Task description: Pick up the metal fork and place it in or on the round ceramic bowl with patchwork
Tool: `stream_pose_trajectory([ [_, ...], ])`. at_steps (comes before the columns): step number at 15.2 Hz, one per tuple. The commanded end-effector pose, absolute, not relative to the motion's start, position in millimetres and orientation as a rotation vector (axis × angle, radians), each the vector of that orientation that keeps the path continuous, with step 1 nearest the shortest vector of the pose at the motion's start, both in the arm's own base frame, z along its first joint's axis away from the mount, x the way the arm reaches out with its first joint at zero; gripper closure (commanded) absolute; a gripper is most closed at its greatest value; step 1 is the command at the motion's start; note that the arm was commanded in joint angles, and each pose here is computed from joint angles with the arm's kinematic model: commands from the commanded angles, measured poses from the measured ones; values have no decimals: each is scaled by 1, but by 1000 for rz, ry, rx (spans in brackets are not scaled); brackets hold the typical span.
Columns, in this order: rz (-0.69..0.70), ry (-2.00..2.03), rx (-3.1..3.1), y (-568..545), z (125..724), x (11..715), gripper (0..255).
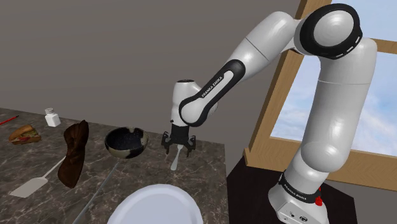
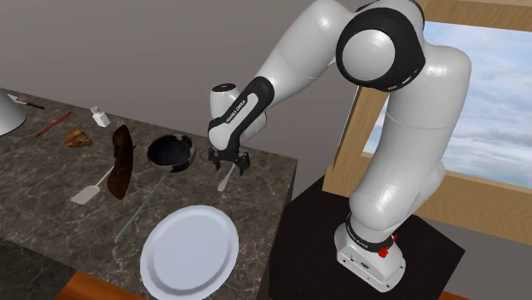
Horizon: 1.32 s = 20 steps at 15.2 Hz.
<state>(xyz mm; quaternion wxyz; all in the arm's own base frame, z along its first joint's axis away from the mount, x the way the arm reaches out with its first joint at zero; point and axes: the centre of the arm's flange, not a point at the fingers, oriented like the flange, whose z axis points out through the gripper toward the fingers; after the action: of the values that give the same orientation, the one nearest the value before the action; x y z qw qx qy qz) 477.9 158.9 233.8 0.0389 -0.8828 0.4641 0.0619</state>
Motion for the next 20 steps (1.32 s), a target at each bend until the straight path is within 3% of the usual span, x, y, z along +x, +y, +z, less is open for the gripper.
stream_pose_trajectory([
  [1,189,1423,-2706,159,233,478,0],
  [5,189,1423,-2706,159,233,478,0],
  [6,189,1423,-2706,159,233,478,255],
  [20,189,1423,-2706,159,259,478,255],
])
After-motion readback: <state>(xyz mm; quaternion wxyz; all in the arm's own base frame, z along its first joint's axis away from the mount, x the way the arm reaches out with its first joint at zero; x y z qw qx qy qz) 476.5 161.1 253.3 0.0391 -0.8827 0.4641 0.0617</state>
